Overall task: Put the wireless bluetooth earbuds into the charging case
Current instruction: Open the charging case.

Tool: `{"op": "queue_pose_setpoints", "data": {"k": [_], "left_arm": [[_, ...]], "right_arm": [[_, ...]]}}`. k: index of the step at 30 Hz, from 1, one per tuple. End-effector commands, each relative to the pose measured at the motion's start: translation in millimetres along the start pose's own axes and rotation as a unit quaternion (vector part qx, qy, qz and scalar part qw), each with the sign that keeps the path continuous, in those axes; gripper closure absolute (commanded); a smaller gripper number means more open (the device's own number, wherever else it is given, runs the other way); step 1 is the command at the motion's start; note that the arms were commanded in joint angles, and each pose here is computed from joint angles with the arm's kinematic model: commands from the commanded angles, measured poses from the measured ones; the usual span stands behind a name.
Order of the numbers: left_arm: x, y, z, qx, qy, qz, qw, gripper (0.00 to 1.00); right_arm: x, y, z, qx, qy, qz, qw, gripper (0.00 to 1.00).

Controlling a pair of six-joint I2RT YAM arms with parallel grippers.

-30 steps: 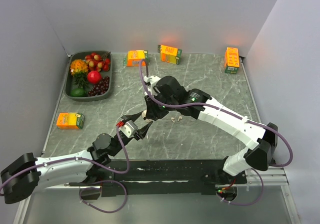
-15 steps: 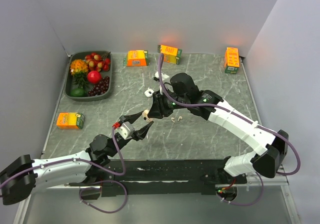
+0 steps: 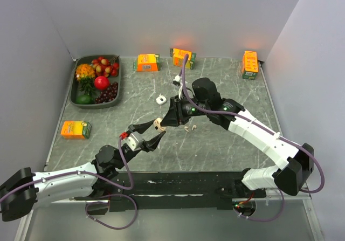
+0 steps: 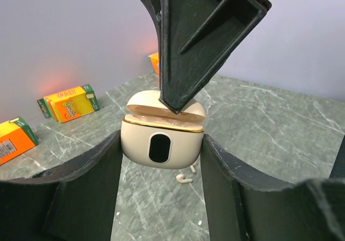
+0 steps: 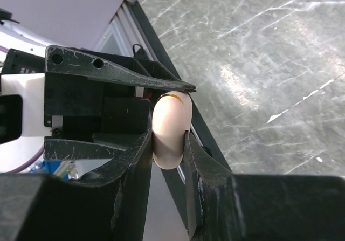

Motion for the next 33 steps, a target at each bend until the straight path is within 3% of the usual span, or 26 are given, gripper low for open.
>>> {"op": "queue_pose_setpoints", "data": {"k": [1, 25, 33], "left_arm": [[-25.0, -5.5, 4.0, -0.024, 0.014, -0.054, 0.998, 0.99], [-25.3, -4.2, 4.1, -0.024, 0.016, -0.054, 0.998, 0.99], [-24.9, -3.2, 4.0, -0.024, 0.017, -0.053, 0.998, 0.99]], "right_arm": [[-11.5, 19.4, 4.4, -0.002, 0.012, -0.042, 0.999, 0.82], [-11.8, 29.0, -6.1, 0.010, -0.006, -0.056, 0.998, 0.63], [-13.0, 31.6, -6.3, 0.013, -0.005, -0.059, 0.998, 0.48]]}}
Point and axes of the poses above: each gripper's point midway between its finger pads, its own y axis back along the fingers, its own z axis along the line the jaws close on, x = y × z, the point moved 9 cm from there along y, back along the fingers, and after that the axes turned 9 degrees about y, right-handed, at the moved point
